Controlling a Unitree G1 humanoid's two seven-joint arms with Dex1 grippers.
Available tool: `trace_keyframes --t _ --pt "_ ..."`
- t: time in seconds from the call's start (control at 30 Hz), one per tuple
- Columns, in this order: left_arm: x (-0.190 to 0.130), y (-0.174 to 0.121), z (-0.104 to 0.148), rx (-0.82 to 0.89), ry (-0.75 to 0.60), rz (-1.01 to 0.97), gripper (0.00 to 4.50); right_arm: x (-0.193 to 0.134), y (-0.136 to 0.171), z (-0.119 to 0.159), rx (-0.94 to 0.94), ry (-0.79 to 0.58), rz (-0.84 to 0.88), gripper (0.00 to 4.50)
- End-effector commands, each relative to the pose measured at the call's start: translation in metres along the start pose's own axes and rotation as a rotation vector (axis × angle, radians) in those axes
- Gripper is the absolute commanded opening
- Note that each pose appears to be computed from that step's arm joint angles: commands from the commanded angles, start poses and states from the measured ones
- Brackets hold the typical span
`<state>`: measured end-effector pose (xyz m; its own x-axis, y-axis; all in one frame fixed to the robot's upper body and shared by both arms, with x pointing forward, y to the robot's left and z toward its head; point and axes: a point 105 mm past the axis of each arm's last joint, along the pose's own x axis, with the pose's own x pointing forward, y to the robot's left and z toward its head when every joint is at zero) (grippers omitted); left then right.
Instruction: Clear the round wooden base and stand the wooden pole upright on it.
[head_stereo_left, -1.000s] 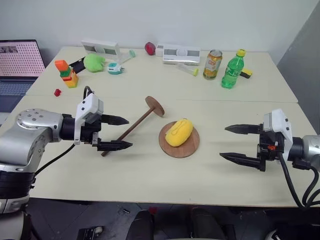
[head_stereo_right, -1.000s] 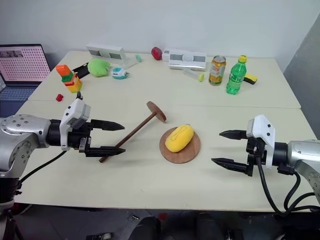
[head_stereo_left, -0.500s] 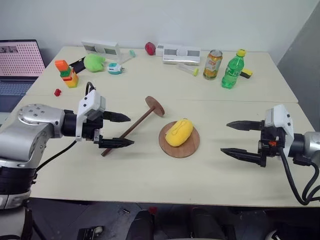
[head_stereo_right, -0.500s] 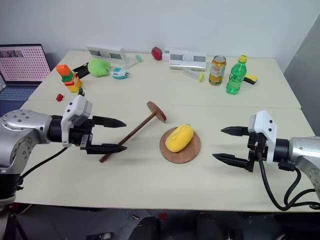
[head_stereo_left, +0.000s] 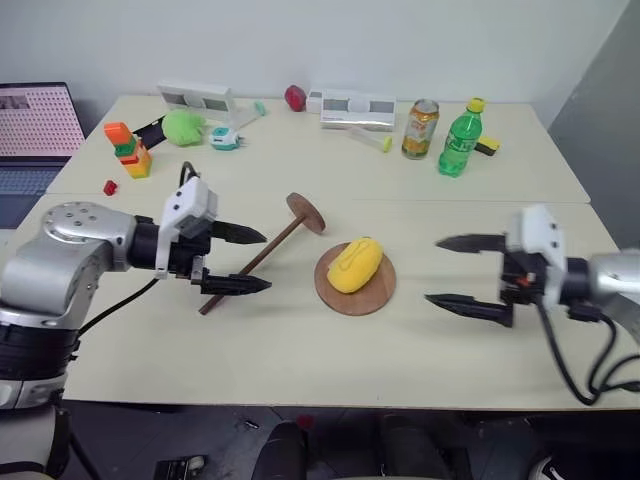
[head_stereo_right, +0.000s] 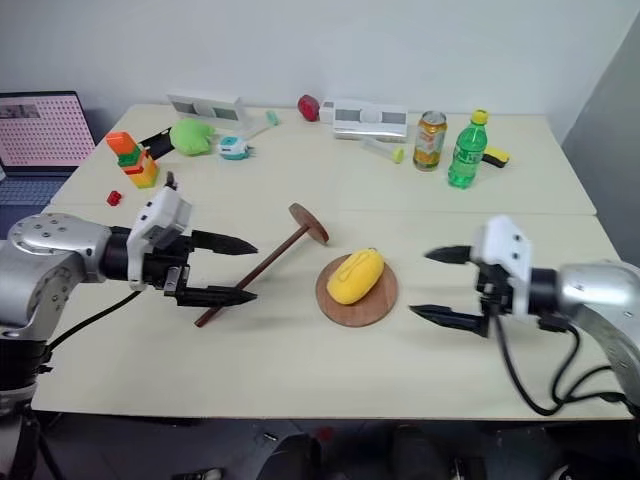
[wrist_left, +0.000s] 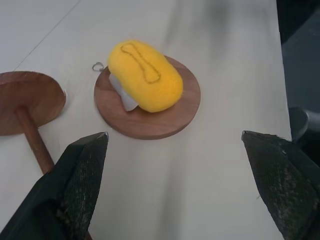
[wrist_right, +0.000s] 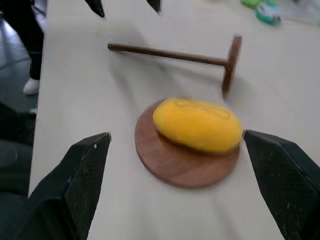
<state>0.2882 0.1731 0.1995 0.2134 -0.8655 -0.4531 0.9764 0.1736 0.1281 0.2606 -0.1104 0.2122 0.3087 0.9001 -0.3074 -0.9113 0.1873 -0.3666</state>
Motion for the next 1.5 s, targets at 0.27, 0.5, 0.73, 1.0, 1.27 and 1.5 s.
trace_keyframes --t 0.27,0.5,0.73,1.0,1.27,1.5 --pt "-0.004 -0.006 0.009 0.077 0.003 -0.003 4.5 0.071 -0.028 -0.025 -0.447 0.174 0.222 4.43" --pt "-0.009 -0.009 0.004 0.073 0.006 0.031 4.5 0.103 -0.036 -0.055 -0.632 0.28 0.274 4.43" --pt "-0.01 -0.011 0.003 0.074 0.008 0.037 4.5 0.119 -0.05 -0.062 -0.658 0.275 0.199 3.62" --pt "-0.009 -0.013 0.004 0.082 0.012 0.034 4.5 0.125 -0.054 -0.055 -0.632 0.21 0.133 1.68" --pt "-0.004 -0.008 0.01 0.094 -0.018 0.045 4.5 0.097 -0.063 -0.024 -0.615 0.121 0.015 0.17" --pt "0.003 0.003 0.025 0.089 -0.117 0.099 4.5 0.027 -0.119 -0.037 -0.555 0.268 -0.419 0.01"
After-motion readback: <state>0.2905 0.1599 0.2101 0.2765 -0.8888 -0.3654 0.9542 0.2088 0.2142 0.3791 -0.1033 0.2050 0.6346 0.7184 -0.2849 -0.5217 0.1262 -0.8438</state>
